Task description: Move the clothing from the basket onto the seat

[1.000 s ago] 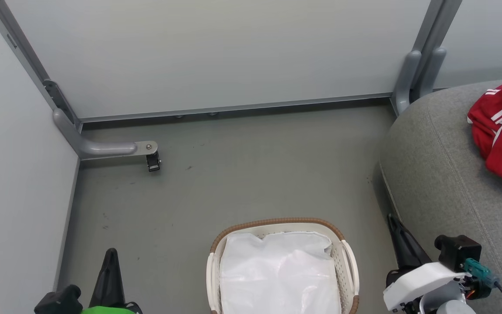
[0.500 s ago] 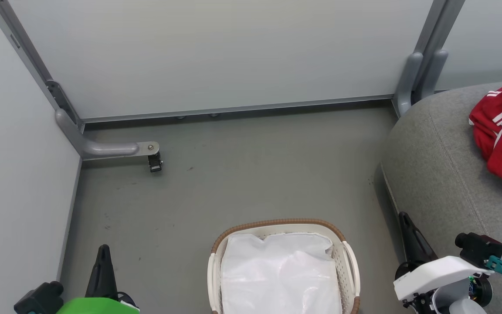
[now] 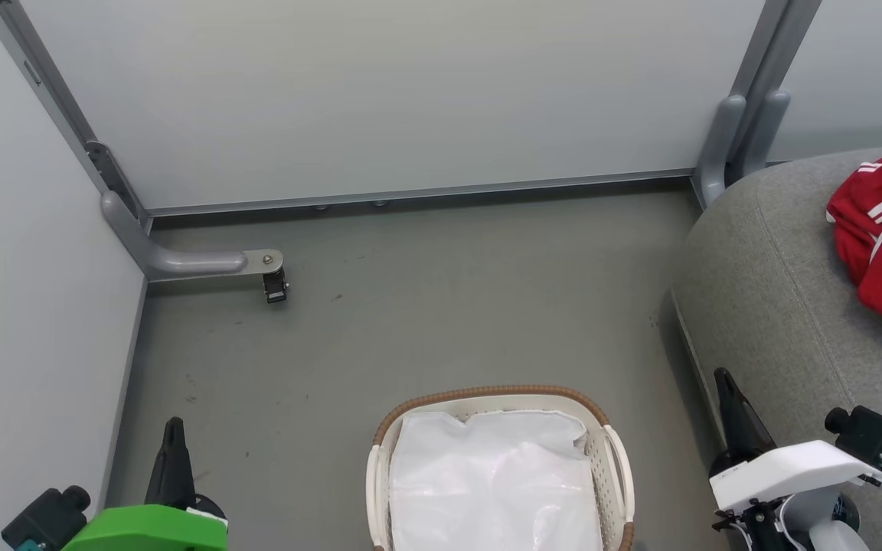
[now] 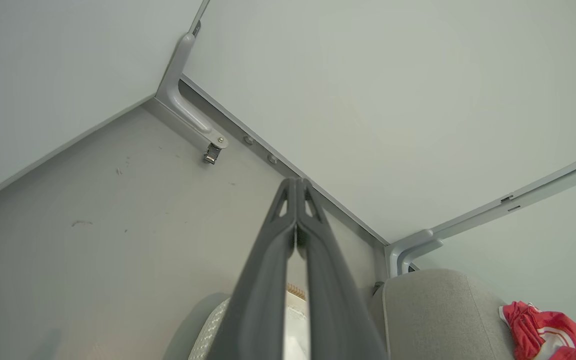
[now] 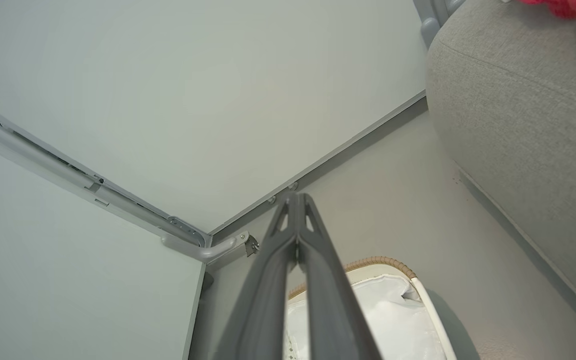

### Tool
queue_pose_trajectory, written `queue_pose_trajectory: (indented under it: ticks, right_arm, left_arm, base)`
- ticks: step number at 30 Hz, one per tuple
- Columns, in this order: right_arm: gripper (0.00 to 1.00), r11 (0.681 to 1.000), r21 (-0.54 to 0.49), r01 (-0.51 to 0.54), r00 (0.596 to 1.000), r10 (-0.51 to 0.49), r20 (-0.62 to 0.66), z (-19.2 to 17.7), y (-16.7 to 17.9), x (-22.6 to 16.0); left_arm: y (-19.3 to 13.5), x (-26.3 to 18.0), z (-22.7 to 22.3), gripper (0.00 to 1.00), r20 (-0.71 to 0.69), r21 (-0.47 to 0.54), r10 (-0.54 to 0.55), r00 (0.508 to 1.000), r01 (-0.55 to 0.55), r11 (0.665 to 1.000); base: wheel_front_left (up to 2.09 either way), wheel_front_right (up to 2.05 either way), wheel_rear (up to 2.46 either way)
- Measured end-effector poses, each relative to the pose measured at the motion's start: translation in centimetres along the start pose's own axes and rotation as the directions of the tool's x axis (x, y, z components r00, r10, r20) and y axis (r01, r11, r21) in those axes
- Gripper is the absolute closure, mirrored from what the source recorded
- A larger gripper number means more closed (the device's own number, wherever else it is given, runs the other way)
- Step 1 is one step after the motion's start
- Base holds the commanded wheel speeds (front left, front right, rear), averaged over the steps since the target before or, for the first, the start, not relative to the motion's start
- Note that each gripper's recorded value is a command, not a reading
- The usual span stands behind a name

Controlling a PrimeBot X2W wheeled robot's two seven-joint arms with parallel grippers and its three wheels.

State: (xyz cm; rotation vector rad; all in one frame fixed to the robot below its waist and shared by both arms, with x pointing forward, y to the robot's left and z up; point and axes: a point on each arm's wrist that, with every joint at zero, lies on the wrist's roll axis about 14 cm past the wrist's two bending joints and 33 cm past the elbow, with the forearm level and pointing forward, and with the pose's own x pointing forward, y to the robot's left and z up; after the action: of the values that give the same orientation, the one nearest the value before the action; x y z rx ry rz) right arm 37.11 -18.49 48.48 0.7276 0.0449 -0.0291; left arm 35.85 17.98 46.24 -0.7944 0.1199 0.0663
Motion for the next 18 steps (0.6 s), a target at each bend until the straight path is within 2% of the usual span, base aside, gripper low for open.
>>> queue_pose_trajectory:
  ticks: [18]
  right_arm:
    - [1.00, 0.975, 0.221, 0.016, 1.000, -0.017, 0.001, 0.70, -0.25, 0.32]
  left_arm:
    - [-0.19, 0.59, 0.91, 1.00, 0.003, -0.206, 0.001, 1.000, 0.000, 0.979]
  base:
    - [0.00, 0.00, 0.00]
